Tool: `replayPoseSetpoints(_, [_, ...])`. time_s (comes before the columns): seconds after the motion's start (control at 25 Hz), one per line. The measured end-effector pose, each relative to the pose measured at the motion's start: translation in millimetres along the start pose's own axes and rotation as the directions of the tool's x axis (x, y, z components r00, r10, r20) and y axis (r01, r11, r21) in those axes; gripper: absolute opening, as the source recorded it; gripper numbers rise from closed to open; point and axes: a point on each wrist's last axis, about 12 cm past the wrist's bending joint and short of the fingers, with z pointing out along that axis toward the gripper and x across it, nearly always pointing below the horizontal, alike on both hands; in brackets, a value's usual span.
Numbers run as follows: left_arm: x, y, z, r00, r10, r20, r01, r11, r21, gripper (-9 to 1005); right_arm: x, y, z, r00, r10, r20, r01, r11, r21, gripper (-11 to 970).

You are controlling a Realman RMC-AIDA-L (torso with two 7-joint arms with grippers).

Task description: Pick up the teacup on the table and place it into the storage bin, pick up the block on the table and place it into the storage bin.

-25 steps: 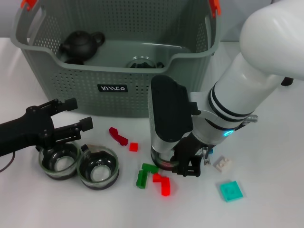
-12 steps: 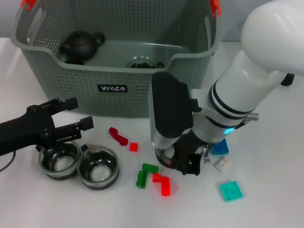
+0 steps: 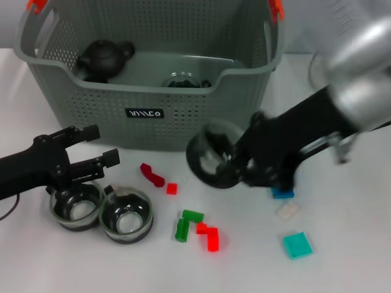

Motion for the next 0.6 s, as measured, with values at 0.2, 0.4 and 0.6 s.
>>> replayPoseSetpoints(0.2, [-2, 0.9, 3, 1.0, 0.004, -0.002, -0.004, 1.0, 0.006, 842, 24, 12.3, -51, 0.964, 0.002, 0.267, 0.002, 1.0, -0.016, 54])
replayPoseSetpoints(0.4, [-3, 1.5, 4, 1.0, 0.007, -0.003, -0.007, 1.0, 0.009, 841, 45, 24.6, -76, 0.877, -0.026, 0.48, 0.02, 1.0, 0.019, 54])
replayPoseSetpoints(0.6, [-6, 2.3, 7, 1.0, 0.012, -0.002, -0.012, 1.0, 0.016, 841, 41, 24.1, -85, 0.764, -0.067, 0.641, -0.003, 0.994, 0.108, 55])
